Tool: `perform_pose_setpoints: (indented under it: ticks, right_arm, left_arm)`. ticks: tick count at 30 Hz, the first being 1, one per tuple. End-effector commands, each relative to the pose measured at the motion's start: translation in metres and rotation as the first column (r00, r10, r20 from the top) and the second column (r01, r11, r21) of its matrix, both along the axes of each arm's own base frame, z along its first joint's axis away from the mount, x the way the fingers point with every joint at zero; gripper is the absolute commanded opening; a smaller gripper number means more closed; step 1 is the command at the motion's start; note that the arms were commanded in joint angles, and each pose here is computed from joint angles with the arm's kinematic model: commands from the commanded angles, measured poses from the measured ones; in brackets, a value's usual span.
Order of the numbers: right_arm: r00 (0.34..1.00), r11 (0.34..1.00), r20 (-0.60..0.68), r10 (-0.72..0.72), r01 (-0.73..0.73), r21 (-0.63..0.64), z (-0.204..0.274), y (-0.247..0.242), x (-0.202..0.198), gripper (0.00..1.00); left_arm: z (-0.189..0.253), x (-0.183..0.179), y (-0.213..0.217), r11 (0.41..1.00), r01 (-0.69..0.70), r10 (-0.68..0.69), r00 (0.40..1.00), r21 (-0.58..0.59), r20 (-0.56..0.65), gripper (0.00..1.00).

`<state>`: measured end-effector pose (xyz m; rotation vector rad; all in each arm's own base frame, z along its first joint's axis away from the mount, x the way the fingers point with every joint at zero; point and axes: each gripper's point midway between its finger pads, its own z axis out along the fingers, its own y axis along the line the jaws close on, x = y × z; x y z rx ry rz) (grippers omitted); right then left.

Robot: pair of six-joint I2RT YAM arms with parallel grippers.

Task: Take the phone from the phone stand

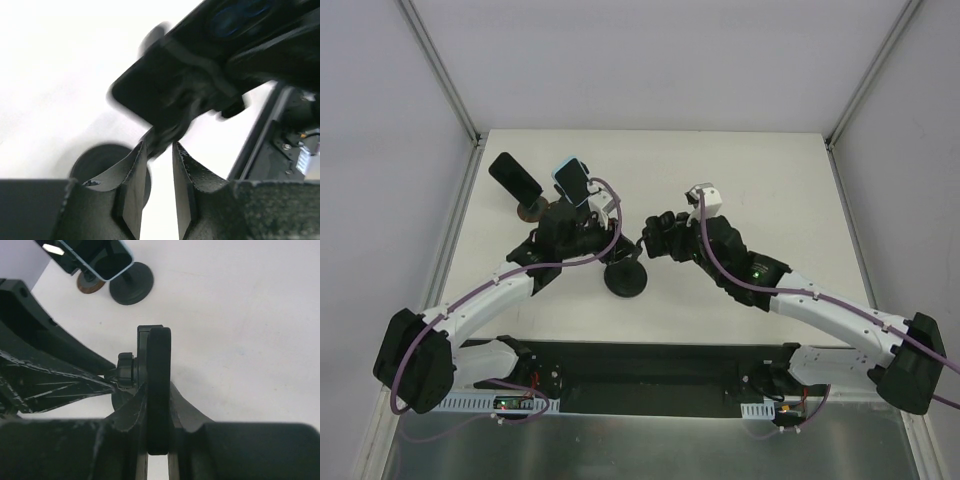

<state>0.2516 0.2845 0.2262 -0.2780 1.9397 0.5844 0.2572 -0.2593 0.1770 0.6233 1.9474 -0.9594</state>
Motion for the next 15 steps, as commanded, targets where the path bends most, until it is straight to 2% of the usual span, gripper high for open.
perform_pose_setpoints:
  ticks: [1,6,8,9,10,12,13,15]
  right_arm:
    - [0.99,0.99,0.031,-0.139,0.139,0.006,0.02,-0.048,0.008,0.01]
    - [0.994,0.996,0.052,-0.092,0.092,0.002,0.026,-0.046,0.006,0.01]
    - [0.998,0.999,0.051,-0.045,0.045,-0.009,0.024,-0.039,0.003,0.01]
    - [0.998,0.999,0.054,-0.032,0.032,-0.001,0.026,-0.036,0.003,0.01]
    - [0.999,1.0,0.048,-0.006,0.005,0.006,0.025,-0.03,0.001,0.01]
    - [0.999,1.0,0.052,0.006,-0.007,0.015,0.028,-0.026,0.002,0.01]
    - [0.999,1.0,0.048,0.017,-0.018,0.016,0.027,-0.023,0.001,0.01]
    - [0.998,1.0,0.058,0.027,-0.028,0.015,0.031,-0.02,0.002,0.01]
  left_arm:
    - [-0.025,0.033,0.048,0.959,-0.263,0.269,0.962,0.108,-0.046,0.0]
    - [-0.022,0.03,0.043,0.971,-0.218,0.223,0.974,0.1,-0.037,0.0]
    - [-0.013,0.026,0.036,0.984,-0.161,0.162,0.987,0.079,-0.006,0.0]
    - [-0.008,0.018,0.028,0.994,-0.087,0.086,0.996,0.065,0.021,0.0]
    - [-0.002,0.013,0.025,0.997,-0.047,0.045,0.998,0.055,0.051,0.15]
    - [0.005,-0.004,0.011,0.996,0.074,-0.079,0.988,0.042,0.135,0.38]
    - [0.014,-0.011,0.008,0.994,0.101,-0.105,0.977,0.032,0.184,0.53]
    - [0.015,-0.023,0.0,0.988,0.146,-0.152,0.954,0.042,0.258,0.65]
